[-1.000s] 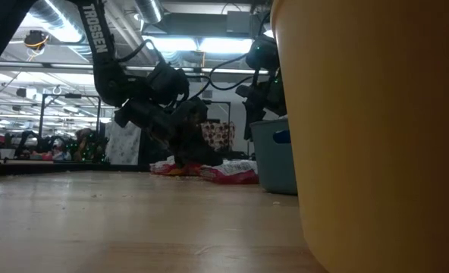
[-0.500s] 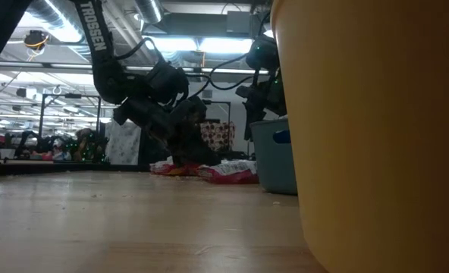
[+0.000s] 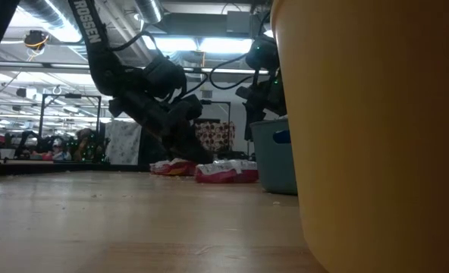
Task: Sort Maruchan noodles
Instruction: Put the right red noodle pack into the yellow bin
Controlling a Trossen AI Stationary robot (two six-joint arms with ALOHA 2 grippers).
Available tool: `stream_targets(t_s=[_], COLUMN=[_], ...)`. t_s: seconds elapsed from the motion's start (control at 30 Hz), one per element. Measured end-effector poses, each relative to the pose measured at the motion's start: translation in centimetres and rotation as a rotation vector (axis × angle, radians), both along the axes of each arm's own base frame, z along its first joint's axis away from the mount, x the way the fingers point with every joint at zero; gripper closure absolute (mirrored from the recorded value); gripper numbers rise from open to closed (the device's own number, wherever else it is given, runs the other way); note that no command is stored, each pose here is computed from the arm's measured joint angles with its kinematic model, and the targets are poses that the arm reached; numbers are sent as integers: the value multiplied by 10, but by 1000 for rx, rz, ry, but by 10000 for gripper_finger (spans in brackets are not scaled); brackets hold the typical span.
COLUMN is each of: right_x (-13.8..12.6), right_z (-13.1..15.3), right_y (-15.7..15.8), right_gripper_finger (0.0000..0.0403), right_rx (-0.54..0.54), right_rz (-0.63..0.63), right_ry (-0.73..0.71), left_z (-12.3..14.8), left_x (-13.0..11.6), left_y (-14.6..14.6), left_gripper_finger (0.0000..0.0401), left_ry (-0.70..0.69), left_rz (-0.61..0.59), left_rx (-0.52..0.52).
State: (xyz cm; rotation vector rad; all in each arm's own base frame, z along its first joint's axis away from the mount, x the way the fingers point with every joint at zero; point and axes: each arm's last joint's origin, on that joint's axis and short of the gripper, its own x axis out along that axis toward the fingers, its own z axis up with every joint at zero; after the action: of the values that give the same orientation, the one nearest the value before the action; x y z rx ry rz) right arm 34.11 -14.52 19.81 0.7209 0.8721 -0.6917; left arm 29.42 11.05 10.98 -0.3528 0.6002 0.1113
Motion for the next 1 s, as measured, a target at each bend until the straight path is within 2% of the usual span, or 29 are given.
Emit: stream_targets(t_s=[0.47, 0.8, 1.0], right_x=[1, 1, 1], right_z=[0, 1, 1], right_y=[-1, -1, -1], right_gripper_finger=[104, 104, 104], right_rx=[-15, -25, -25], right_rz=[0, -4, -3], right_ry=[-3, -9, -9], left_z=[32, 32, 23], left_x=[-4, -5, -3], left_y=[0, 0, 1], left_gripper_finger=[401, 401, 401], left_ry=[-73, -63, -40], left_rz=[34, 34, 36], left_rx=[40, 59, 52])
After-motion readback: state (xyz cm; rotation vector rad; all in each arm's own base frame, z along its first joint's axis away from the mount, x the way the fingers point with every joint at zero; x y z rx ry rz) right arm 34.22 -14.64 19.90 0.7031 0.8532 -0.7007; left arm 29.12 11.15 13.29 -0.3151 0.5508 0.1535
